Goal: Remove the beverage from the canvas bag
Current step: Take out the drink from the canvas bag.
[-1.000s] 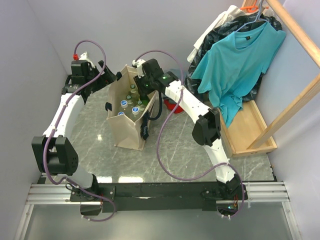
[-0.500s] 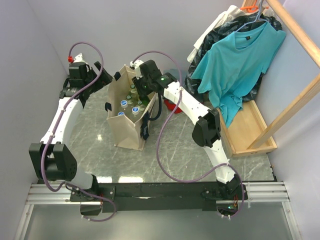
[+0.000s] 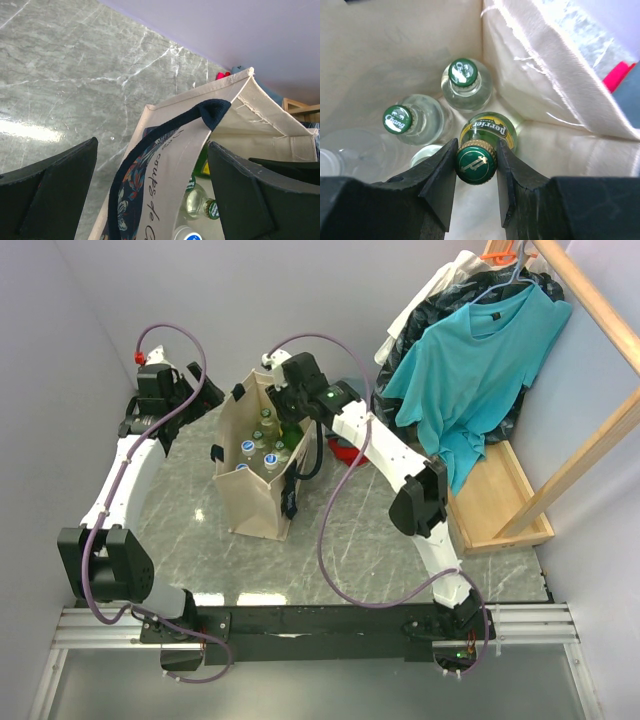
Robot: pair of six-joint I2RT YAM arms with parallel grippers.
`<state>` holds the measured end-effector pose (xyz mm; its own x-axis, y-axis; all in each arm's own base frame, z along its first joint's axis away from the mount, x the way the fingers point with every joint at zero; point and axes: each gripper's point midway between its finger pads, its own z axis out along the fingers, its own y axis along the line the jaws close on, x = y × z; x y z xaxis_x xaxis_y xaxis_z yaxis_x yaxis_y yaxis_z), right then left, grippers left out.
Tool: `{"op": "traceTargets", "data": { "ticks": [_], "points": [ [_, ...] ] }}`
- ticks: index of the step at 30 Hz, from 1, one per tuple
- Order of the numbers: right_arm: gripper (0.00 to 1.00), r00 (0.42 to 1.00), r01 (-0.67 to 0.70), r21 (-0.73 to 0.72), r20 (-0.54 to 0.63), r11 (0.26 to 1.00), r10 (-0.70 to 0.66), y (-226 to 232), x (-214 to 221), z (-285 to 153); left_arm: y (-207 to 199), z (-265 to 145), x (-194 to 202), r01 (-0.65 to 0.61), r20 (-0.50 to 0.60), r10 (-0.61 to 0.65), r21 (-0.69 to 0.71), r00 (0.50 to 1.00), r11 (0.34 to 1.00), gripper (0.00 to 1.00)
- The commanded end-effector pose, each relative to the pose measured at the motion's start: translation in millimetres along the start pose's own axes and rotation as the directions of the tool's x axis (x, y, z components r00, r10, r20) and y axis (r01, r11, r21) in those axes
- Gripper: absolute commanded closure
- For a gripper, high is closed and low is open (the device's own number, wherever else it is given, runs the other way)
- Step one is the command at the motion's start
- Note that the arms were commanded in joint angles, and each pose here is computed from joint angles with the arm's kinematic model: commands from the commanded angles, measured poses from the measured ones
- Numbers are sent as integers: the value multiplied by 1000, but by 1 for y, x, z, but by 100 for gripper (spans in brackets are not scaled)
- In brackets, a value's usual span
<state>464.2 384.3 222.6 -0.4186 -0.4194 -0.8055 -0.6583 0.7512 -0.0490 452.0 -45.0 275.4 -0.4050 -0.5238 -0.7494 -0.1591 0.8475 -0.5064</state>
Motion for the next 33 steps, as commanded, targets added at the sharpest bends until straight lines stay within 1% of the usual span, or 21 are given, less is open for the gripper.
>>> {"op": "traceTargets", "data": {
  "ticks": [1,8,21,33],
  "points": [
    [100,944,4,46,328,999,-18,-9,-106,-82,-12,-8,-14,0,50,-2,41,999,999,4],
    [100,937,7,44,350,999,-22,-8,-114,-94,-13,-10,-15,-2,51,0,42,999,999,4],
    [100,907,26,44,419,999,-42,1,-137,-144,-14,-9,-13,4,44,-6,49,999,999,4],
    [100,886,38,35,462,999,-50,8,-147,-173,-13,-9,-14,2,47,-4,42,999,999,4]
  ]
}}
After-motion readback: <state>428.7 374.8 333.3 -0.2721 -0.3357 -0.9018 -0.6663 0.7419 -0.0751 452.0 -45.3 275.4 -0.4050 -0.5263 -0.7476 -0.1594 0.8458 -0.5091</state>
